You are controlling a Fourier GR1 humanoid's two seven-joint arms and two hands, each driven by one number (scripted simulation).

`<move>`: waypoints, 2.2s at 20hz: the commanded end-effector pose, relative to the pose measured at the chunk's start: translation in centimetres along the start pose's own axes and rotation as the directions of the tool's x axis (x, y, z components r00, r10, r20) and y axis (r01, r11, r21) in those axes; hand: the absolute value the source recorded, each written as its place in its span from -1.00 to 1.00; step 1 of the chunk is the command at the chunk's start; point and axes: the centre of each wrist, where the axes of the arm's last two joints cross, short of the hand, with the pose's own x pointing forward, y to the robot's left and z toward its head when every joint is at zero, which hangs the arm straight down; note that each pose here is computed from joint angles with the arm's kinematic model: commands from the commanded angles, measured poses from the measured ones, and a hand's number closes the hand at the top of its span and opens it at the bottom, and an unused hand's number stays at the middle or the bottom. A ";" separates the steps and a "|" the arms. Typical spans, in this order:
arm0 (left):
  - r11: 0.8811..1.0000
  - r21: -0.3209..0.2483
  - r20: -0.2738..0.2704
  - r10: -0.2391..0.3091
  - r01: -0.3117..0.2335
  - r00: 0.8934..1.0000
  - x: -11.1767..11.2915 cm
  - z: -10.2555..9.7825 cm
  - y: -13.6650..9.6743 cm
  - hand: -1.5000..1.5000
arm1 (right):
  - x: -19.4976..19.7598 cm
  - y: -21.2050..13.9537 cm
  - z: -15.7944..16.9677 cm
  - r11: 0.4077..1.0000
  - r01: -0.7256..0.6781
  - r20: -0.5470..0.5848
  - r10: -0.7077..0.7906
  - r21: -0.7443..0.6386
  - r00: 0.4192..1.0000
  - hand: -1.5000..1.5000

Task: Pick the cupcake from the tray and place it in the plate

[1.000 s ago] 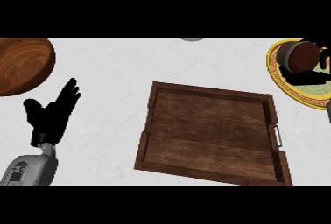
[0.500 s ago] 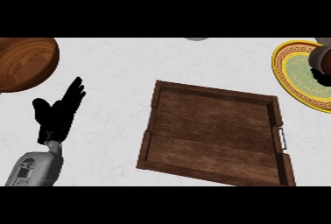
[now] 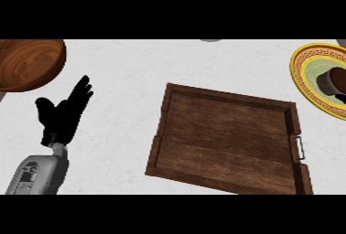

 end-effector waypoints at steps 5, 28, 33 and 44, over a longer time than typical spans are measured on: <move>1.000 -0.002 -0.005 0.009 -0.009 1.000 -1.0 0.4 -0.3 0.00 | -1.4 -1.4 0.6 0.989 0.114 0.197 -0.094 -0.092 0.976 -1.00; 1.000 -0.004 -0.006 0.001 -0.001 1.000 1.2 0.1 -0.3 0.00 | -4.8 -6.4 2.9 0.726 0.675 0.216 -0.686 0.134 0.695 -1.00; 1.000 0.007 0.004 0.010 -0.010 1.000 -1.2 0.4 0.6 0.00 | -5.5 -7.5 3.6 0.733 0.672 0.228 -0.675 0.104 0.701 -1.00; 1.000 -0.016 0.006 0.003 -0.003 1.000 -0.5 0.4 -0.5 0.00 | -7.9 -9.3 6.1 0.786 0.617 0.176 -0.614 0.047 0.769 -1.00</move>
